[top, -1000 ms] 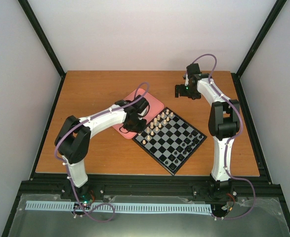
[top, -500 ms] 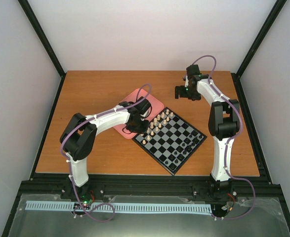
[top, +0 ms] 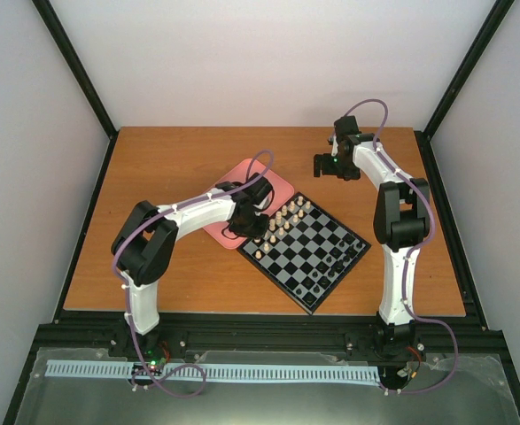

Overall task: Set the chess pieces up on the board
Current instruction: Place the chess piece on the chessboard.

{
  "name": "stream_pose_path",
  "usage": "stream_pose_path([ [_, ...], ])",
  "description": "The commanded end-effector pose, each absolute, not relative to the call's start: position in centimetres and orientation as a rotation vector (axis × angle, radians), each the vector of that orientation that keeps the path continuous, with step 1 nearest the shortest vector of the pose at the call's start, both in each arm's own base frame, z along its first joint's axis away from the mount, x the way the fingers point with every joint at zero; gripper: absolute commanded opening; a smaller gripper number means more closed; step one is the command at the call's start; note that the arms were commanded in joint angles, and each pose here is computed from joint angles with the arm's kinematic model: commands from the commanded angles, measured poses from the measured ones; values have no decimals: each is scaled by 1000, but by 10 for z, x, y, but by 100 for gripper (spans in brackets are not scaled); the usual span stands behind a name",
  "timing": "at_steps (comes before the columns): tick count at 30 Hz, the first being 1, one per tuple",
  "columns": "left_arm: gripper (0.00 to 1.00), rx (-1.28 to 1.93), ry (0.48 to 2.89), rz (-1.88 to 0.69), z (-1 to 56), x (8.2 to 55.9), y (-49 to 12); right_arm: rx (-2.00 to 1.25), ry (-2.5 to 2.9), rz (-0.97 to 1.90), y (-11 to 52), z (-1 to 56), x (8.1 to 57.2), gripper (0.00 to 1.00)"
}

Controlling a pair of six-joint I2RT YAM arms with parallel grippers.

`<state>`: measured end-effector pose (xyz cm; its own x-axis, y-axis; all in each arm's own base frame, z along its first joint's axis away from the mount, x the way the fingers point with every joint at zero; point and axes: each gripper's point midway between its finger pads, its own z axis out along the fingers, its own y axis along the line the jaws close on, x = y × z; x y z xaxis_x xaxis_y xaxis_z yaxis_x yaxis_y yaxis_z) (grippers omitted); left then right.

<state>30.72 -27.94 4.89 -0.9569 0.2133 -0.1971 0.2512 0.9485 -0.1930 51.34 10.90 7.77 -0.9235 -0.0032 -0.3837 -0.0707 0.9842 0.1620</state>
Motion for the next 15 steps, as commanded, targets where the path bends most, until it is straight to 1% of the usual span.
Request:
stream_pose_path([
  [1,4,355,2925,-341,49,309,-288,-56,2697,235,106,93,517,100],
  [6,12,373,2927,-331,51,304,-283,-55,2694,237,105,94,518,100],
  [9,14,378,2932,-325,50,301,-280,-57,2696,236,106,94,518,100],
  [12,23,376,2926,-325,52,301,-279,-56,2696,238,106,94,517,100],
  [15,28,375,2923,-324,53,302,-279,-56,2695,240,106,94,518,100],
])
